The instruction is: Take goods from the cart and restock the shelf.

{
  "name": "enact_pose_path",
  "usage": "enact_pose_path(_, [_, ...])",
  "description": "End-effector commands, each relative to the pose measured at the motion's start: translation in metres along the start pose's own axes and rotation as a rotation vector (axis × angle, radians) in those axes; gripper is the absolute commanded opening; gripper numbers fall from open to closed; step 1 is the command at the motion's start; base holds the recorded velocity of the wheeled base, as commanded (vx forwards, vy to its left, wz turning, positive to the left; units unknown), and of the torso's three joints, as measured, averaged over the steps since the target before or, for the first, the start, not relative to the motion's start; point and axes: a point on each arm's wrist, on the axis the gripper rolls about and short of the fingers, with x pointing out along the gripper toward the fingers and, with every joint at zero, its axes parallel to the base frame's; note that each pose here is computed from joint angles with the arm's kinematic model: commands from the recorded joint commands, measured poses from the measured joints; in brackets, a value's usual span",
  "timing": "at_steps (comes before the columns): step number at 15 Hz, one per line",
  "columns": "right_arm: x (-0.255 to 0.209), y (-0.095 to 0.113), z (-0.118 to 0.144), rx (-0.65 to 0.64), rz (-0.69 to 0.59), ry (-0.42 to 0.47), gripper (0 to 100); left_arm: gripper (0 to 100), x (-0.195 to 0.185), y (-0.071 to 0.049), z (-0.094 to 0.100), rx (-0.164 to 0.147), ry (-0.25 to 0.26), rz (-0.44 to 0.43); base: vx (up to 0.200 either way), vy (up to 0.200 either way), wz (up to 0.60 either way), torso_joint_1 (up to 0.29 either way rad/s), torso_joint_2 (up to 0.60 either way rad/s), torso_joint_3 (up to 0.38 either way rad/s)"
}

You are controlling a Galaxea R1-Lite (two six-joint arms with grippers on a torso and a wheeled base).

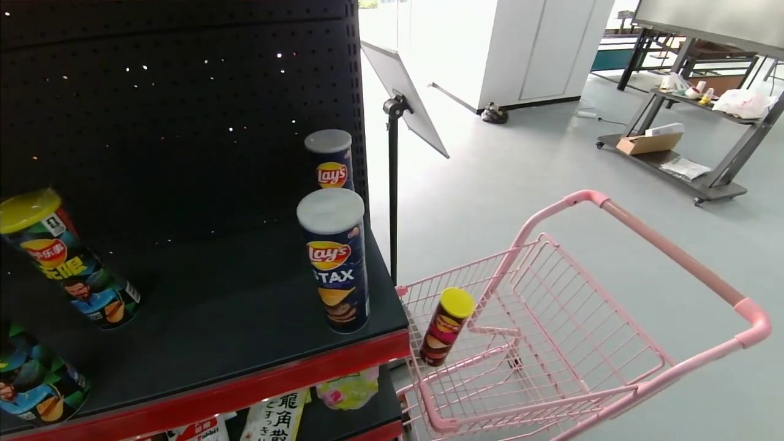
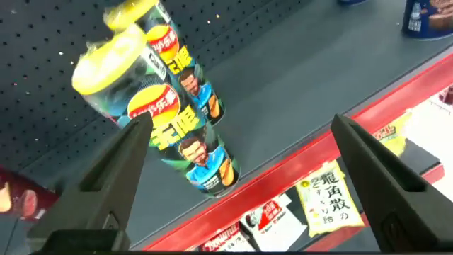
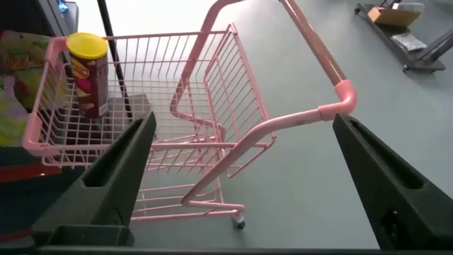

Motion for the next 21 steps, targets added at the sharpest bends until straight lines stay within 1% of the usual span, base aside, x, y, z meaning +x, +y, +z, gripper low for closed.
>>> enact_pose_path(1, [-0.002, 0.0, -0.004, -0.011, -0.001, -0.017, 100, 100, -0.001, -0.001, -0.002, -0.001, -0.007, -0.008, 0.0, 0.0, 0.0, 0.0, 0.0, 0.0])
enact_pose_path(2, [-0.002, 0.001, -0.007, -0.02, -0.004, -0.016, 100, 100, -0.003, -0.001, -0.003, -0.007, -0.032, -0.023, 0.0, 0.0, 0.0, 0.0, 0.0, 0.0])
enact_pose_path(5, [-0.002, 0.001, -0.007, -0.026, -0.003, -0.018, 100, 100, -0.005, -0.001, -0.005, -0.011, -0.048, -0.025, 0.0, 0.0, 0.0, -0.129, 0.33, 0.177])
enact_pose_path(7, [-0.003, 0.0, -0.008, -0.023, -0.005, -0.026, 100, 100, -0.007, -0.002, -0.005, -0.014, -0.071, -0.053, 0.0, 0.0, 0.0, -0.134, 0.35, 0.2])
enact_pose_path(9, [-0.004, 0.0, -0.008, -0.021, -0.005, -0.029, 100, 100, -0.01, -0.001, -0.007, -0.021, -0.091, -0.053, 0.0, 0.0, 0.0, -0.139, 0.36, 0.21])
enact_pose_path(16, [-0.004, 0.0, -0.01, -0.021, -0.006, -0.033, 100, 100, -0.012, -0.001, -0.008, -0.027, -0.109, -0.043, 0.0, 0.0, 0.0, -0.135, 0.36, 0.219])
enact_pose_path(21, [-0.002, 0.003, -0.019, -0.028, -0.01, -0.013, 100, 100, -0.012, -0.002, -0.009, -0.025, -0.105, -0.045, 0.0, 0.0, 0.0, -0.144, 0.4, 0.258])
